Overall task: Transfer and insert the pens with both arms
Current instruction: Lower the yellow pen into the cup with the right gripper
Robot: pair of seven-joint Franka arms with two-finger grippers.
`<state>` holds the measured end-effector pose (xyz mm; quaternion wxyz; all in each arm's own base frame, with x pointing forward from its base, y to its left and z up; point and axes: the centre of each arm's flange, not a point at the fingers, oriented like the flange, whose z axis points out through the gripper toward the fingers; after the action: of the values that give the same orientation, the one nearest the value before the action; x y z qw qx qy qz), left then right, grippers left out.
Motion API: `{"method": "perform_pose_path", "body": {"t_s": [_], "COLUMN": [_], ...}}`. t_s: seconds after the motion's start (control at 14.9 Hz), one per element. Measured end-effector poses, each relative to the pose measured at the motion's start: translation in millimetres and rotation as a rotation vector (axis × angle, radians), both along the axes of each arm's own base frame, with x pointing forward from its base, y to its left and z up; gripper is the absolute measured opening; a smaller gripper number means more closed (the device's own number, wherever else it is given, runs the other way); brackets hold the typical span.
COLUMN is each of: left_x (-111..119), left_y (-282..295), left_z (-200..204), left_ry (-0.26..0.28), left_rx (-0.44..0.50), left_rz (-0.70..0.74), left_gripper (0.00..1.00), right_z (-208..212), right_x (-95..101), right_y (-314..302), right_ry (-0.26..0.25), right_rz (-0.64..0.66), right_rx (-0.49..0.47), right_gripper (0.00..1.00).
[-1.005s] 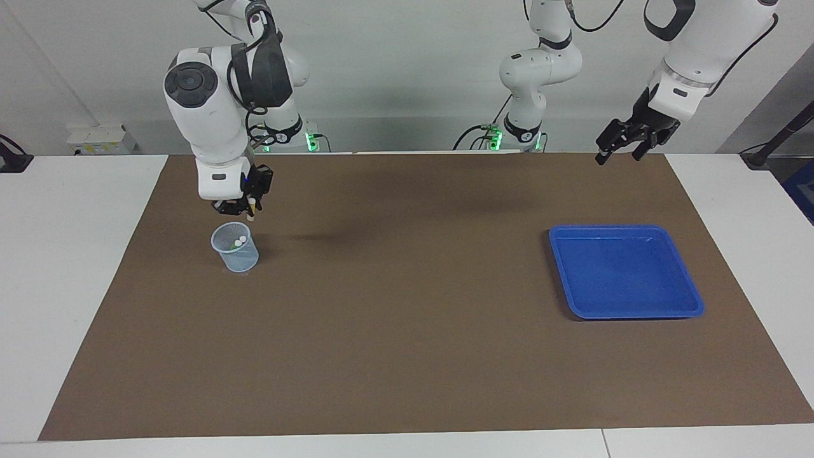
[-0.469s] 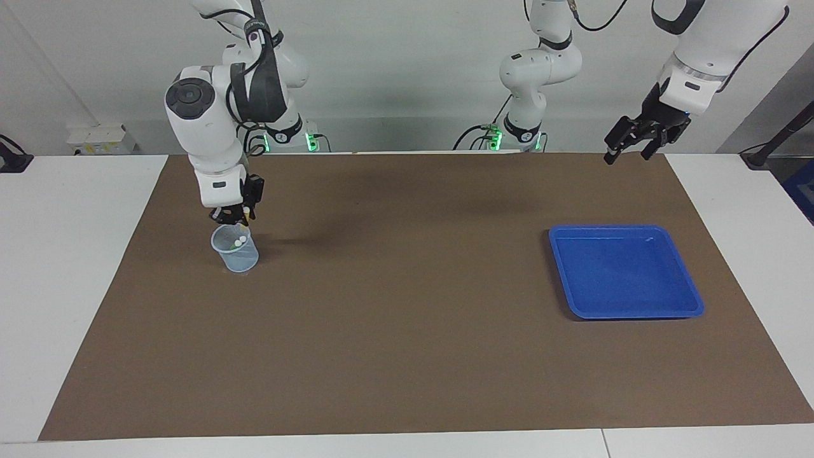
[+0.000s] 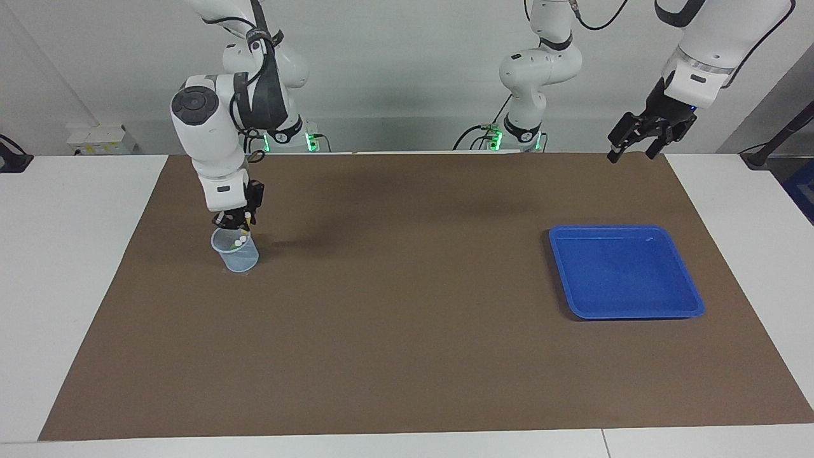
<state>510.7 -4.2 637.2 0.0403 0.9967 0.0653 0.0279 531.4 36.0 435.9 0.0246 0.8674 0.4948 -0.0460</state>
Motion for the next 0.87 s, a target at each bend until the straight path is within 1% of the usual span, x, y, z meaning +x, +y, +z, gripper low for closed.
{"method": "perform_pose_path", "body": {"t_s": [0.2,0.27,0.54,0.6,0.74,0.8,0.87], "left_x": [10,13,23,25,27,27,27], "left_y": [-6,-9,-7,-8,-10,-12,-14], "left_z": [17,21,14,11,9,9,10], "left_ry": [0.005,0.011,0.042,0.047,0.050,0.050,0.048], "left_rx": [0.088,0.099,0.117,0.118,0.118,0.116,0.114], "left_rz": [-0.040,-0.049,-0.059,-0.064,-0.073,-0.077,-0.083], "left_gripper": [1.00,1.00,1.00,1.00,1.00,1.00,1.00], "right_z": [-2,-4,-11,-11,-6,1,10], "right_x": [0.2,0.5,-1.2,-1.2,-0.9,-0.7,-0.3], "right_y": [-2,-2,-2,-2,0,1,3], "right_ry": [-0.006,-0.017,-0.022,-0.023,-0.026,-0.026,-0.026], "right_rz": [0.000,0.002,0.004,0.004,0.006,0.008,0.007], "right_rx": [0.001,0.003,0.004,0.004,0.002,0.000,-0.003], "right_gripper": [0.19,0.24,0.63,0.75,0.95,1.00,1.00]}}
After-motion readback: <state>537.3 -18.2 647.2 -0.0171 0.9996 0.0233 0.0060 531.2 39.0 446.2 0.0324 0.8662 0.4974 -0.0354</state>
